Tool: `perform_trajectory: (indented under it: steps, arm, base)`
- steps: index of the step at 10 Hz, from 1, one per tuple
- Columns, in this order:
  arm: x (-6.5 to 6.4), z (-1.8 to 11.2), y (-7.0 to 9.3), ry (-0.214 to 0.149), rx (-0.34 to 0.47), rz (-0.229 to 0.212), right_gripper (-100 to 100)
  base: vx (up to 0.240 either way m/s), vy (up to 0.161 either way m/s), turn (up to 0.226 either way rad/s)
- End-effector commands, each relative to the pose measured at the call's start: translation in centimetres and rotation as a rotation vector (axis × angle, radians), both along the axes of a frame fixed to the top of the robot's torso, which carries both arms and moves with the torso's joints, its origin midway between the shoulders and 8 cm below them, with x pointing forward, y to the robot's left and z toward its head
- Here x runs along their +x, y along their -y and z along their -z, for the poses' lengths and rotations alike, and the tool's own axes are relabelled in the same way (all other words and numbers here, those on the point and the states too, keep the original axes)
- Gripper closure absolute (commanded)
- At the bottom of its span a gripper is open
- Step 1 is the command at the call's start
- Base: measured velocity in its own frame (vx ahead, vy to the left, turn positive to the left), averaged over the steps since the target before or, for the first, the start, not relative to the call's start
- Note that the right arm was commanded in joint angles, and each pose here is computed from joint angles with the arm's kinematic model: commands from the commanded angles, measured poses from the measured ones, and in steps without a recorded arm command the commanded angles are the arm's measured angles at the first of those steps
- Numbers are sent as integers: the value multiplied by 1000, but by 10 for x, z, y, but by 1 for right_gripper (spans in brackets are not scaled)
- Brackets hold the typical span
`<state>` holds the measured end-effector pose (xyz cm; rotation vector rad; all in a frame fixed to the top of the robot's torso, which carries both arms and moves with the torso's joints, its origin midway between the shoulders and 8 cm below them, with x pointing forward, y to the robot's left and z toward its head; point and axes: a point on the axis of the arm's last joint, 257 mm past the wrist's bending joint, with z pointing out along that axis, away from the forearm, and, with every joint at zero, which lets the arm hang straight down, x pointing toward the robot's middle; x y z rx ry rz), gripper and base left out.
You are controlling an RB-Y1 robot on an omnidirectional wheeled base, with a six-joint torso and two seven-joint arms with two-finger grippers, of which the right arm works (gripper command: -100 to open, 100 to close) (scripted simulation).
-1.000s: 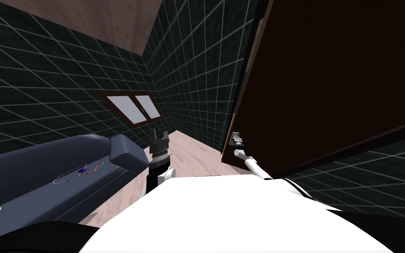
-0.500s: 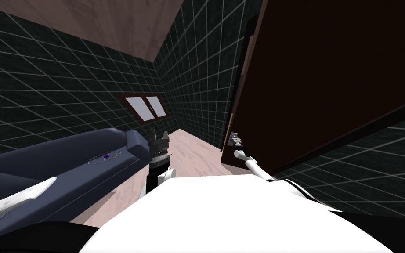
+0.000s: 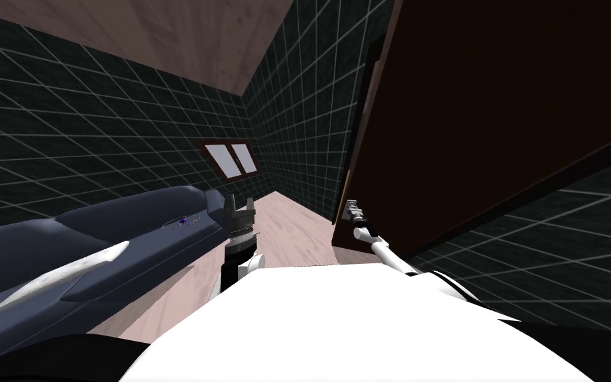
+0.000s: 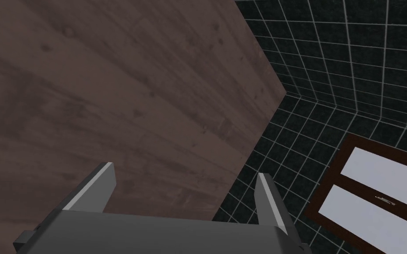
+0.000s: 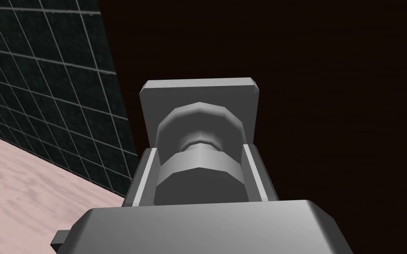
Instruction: Pull the door open
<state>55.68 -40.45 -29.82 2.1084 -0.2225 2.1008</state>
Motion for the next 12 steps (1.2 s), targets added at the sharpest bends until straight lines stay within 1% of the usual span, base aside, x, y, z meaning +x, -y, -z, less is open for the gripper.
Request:
perform_trajectory:
  steps: [1, 5, 6, 7, 8, 12]
  arm:
    - [0, -2, -7, 3, 2, -23, 100]
    - [-1, -2, -17, 4, 5, -62, 100]
    - [0, -3, -14, 5, 2, -54, 100]
    - [-2, -1, -19, 1, 3, -74, 100]
    - [-2, -1, -20, 2, 3, -79, 100]
    - [-5, -3, -31, 5, 3, -128, 100]
  base:
    - [-226, -77, 139]
    - [-207, -48, 78]
    - [-99, -29, 28]
    - [-146, -34, 79]
    - [-188, -65, 89]
    - [-195, -84, 100]
